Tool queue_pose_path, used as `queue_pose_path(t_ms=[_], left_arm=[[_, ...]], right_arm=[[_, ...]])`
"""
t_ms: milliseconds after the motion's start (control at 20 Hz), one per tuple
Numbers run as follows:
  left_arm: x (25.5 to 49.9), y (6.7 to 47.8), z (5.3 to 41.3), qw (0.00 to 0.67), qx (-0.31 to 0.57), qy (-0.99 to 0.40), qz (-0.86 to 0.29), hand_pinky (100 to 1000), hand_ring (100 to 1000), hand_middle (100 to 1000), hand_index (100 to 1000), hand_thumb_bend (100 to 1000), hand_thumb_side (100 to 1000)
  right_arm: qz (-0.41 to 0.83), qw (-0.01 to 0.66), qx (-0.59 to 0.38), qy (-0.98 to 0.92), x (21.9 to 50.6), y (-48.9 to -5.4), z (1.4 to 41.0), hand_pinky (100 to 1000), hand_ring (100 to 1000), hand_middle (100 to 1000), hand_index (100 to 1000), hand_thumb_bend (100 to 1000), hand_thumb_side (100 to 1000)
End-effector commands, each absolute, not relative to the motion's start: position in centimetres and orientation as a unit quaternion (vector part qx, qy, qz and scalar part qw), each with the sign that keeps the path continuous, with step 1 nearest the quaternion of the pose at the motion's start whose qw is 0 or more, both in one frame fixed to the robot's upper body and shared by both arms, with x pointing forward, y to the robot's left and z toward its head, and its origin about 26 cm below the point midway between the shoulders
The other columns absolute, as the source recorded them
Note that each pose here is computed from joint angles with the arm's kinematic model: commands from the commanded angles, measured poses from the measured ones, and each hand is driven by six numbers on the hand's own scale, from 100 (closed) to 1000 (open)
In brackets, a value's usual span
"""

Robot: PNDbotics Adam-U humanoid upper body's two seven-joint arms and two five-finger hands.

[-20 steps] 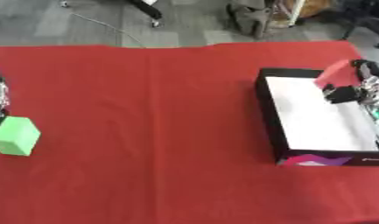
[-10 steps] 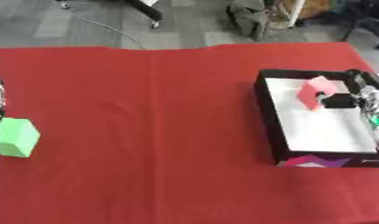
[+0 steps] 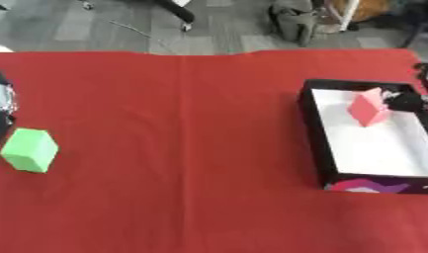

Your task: Pick up the objects with one hand, pass them to the other hand, and then place them into the box on the other side of the table.

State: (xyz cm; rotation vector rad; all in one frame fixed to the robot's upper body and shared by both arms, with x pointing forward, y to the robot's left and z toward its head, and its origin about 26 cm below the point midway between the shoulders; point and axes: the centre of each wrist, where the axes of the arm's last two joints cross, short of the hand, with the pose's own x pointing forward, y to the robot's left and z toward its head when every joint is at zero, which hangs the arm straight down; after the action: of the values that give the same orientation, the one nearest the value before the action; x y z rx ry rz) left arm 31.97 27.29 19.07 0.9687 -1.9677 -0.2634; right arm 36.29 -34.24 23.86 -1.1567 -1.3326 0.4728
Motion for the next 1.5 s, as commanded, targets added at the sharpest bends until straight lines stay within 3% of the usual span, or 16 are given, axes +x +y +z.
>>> queue_pose_path(t_ms=[50, 200, 300, 350, 650, 800, 900, 950, 1100, 1500], left_arm=[[32.2, 28.3, 20.4, 0.444, 0.406, -0.787, -0.137, 743, 759, 736, 849, 163, 609], [32.8, 28.6, 20.2, 0.450, 0.396, -0.779, -0.186, 769, 785, 756, 864, 181, 610], [33.4, 28.9, 19.9, 0.451, 0.389, -0.770, -0.227, 790, 808, 771, 876, 226, 596], [33.7, 29.2, 19.8, 0.455, 0.385, -0.763, -0.248, 795, 813, 773, 878, 241, 586], [35.1, 33.8, 25.6, 0.527, 0.331, -0.644, -0.445, 841, 854, 797, 890, 365, 501], [35.6, 34.7, 27.2, 0.544, 0.315, -0.601, -0.493, 860, 867, 800, 884, 426, 409], [36.1, 35.3, 27.7, 0.562, 0.301, -0.565, -0.524, 885, 883, 796, 866, 481, 275], [36.4, 35.5, 28.0, 0.568, 0.298, -0.544, -0.541, 899, 888, 792, 852, 474, 206], [37.2, 35.9, 28.2, 0.579, 0.303, -0.489, -0.578, 921, 893, 783, 836, 463, 117], [39.4, 35.5, 28.1, 0.561, 0.357, -0.380, -0.643, 963, 906, 805, 842, 537, 100]], right_arm=[[0.196, 0.549, -0.491, -0.647, 35.0, -32.4, 26.4, 912, 1000, 930, 1000, 100, 717], [0.210, 0.509, -0.465, -0.693, 34.1, -30.2, 26.5, 919, 1000, 950, 1000, 100, 726], [0.219, 0.484, -0.449, -0.718, 33.3, -29.2, 26.6, 915, 1000, 943, 1000, 100, 652], [0.220, 0.477, -0.440, -0.728, 32.9, -28.9, 26.7, 912, 1000, 939, 1000, 100, 658], [0.173, 0.483, -0.330, -0.792, 32.4, -29.8, 26.9, 905, 1000, 923, 1000, 100, 611], [0.168, 0.483, -0.322, -0.796, 32.5, -29.8, 26.7, 903, 1000, 919, 1000, 100, 614], [0.169, 0.484, -0.320, -0.797, 32.6, -29.7, 26.7, 902, 1000, 915, 1000, 100, 618], [0.168, 0.485, -0.319, -0.797, 32.6, -29.7, 26.6, 902, 1000, 915, 1000, 100, 619], [0.169, 0.487, -0.317, -0.796, 32.7, -29.6, 26.5, 901, 1000, 912, 1000, 100, 626], [0.168, 0.496, -0.317, -0.791, 32.9, -29.5, 26.2, 901, 1000, 905, 1000, 100, 640]])
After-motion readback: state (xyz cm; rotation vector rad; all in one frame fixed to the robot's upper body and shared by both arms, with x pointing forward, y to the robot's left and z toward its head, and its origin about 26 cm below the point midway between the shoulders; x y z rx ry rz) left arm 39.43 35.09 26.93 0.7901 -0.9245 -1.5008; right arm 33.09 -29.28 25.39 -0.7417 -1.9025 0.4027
